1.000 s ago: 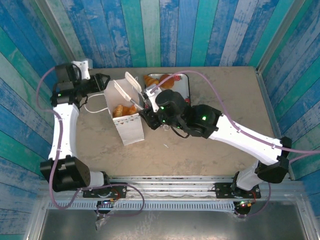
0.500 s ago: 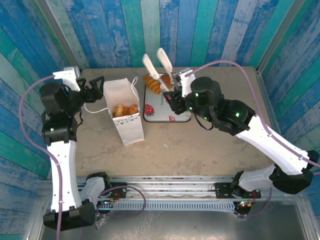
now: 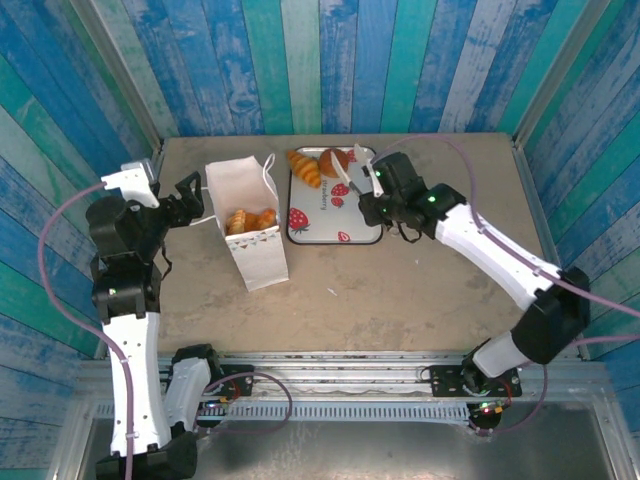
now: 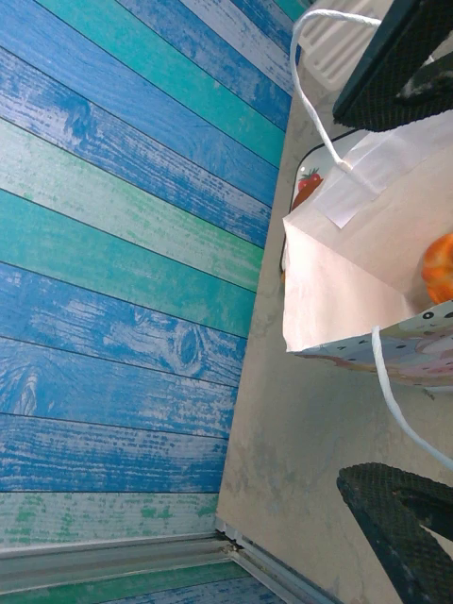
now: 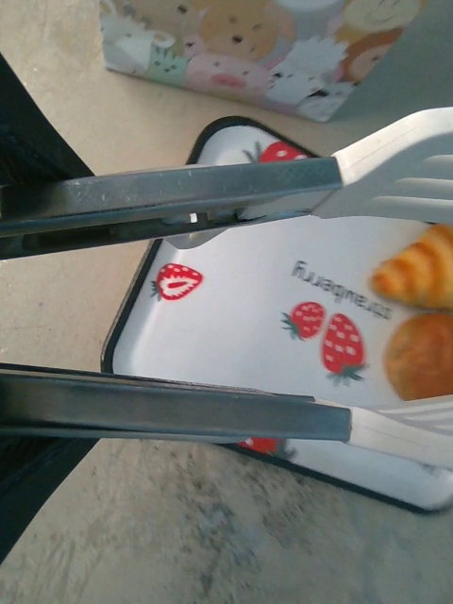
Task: Place the fake bread into the paper bag
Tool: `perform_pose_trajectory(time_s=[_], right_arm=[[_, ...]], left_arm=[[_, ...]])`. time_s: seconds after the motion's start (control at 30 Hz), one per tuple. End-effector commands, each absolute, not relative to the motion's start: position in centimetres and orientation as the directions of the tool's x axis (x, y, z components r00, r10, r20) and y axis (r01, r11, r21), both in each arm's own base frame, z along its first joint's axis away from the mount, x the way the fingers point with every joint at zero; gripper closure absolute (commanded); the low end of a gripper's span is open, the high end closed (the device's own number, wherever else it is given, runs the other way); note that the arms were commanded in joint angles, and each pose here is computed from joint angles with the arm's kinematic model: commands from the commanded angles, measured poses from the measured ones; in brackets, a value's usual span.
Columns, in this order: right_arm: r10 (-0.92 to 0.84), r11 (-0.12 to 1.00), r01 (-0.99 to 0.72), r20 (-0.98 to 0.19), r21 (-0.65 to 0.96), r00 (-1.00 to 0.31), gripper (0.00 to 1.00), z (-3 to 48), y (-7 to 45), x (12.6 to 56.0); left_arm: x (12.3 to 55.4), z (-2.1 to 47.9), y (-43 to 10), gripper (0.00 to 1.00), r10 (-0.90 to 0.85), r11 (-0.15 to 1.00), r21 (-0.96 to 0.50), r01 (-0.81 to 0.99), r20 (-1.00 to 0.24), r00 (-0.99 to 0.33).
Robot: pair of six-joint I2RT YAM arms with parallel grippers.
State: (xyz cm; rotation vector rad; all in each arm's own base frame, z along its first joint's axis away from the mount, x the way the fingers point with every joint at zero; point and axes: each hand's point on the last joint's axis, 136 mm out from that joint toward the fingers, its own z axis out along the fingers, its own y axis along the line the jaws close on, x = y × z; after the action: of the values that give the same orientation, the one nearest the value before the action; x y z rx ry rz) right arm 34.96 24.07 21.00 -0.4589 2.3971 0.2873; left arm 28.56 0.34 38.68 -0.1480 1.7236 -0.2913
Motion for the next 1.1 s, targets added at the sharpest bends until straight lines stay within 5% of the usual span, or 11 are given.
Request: perform_pose_trajectory(time_s=[0.0,0.47,1.07], right_arm=[[-0.269,0.872,-0.464,-0.639,0.157,-0.720,0.50,20.4,26.3,35.8],[-0.273,0.868,-0.432,-0.490,0.247,-0.828,0.52,12.8,28.9,40.4],[-0.305,0.882,-0.424,-0.441,0.203,-0.844,0.52,9.0,28.9,42.1]], left_arm=[[28.5,38.5,0.8,0.06,-0.242,0.967,-0.252,0.045,-0.956,-0.165],[28.6,38.2,1.2,0.06,-0.226,0.972,-0.234,0.023,-0.959,-0.172],[28.8,38.2,1.4,0.06,-0.226,0.973,-0.232,0.014,-0.958,-0.175]])
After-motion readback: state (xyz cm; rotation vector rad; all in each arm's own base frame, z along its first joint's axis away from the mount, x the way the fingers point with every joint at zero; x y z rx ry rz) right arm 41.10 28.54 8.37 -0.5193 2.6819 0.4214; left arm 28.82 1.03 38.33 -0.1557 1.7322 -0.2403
